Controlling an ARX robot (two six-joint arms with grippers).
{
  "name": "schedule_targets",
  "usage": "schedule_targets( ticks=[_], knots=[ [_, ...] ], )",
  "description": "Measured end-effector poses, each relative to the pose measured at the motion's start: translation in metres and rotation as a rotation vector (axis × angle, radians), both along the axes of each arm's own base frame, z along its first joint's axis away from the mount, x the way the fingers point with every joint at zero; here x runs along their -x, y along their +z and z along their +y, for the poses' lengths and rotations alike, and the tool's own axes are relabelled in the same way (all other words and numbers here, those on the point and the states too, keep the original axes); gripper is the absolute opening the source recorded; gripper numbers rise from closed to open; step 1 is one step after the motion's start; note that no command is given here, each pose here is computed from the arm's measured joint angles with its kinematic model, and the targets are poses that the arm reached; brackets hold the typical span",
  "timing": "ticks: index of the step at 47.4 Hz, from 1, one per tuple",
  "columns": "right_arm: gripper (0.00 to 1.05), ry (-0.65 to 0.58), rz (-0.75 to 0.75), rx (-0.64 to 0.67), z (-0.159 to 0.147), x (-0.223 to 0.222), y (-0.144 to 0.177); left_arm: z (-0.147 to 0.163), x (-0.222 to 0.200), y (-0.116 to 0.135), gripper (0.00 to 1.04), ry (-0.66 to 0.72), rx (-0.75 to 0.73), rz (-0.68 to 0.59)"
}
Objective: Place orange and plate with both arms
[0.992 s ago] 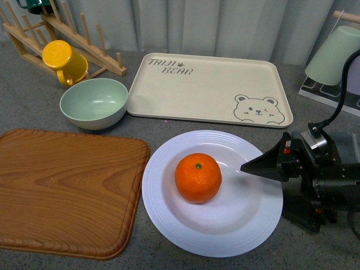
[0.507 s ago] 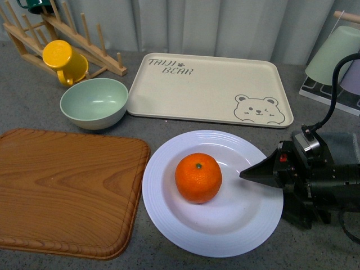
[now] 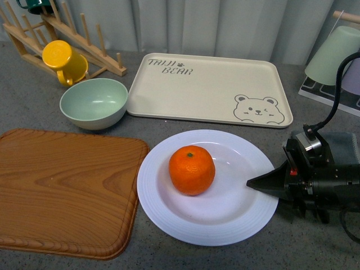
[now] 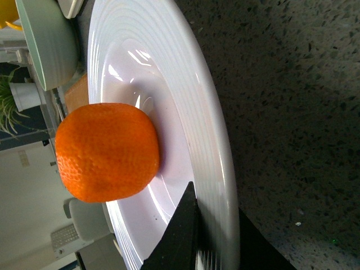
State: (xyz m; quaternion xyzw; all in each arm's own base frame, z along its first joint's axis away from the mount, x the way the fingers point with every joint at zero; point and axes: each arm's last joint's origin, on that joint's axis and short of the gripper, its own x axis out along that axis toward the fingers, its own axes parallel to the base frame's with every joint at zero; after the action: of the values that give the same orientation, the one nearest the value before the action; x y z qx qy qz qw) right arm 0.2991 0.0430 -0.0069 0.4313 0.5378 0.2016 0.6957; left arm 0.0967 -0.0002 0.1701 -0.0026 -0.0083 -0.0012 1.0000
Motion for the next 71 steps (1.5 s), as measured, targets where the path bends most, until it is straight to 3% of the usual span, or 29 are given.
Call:
schedule_targets(
  ticks=[16,30,47,71],
  knots=[
    [0.04,-0.046,-0.031,-0.038,-0.006,0.003,0.003,0.0,0.0,0.0,0.98,0.0,0.0,0.0],
    [0.04,-0.069,-0.149,-0.091,-0.008,-0.006,0.027,0.0,0.0,0.0,0.98,0.0,0.0,0.0],
    [0.04,-0.099,-0.244,-0.13,0.001,-0.061,0.048,0.0,0.0,0.0,0.98,0.0,0.0,0.0],
    [0.04,-0.115,-0.222,-0.111,0.036,-0.167,0.024,0.0,0.0,0.0,0.98,0.0,0.0,0.0]
  ],
)
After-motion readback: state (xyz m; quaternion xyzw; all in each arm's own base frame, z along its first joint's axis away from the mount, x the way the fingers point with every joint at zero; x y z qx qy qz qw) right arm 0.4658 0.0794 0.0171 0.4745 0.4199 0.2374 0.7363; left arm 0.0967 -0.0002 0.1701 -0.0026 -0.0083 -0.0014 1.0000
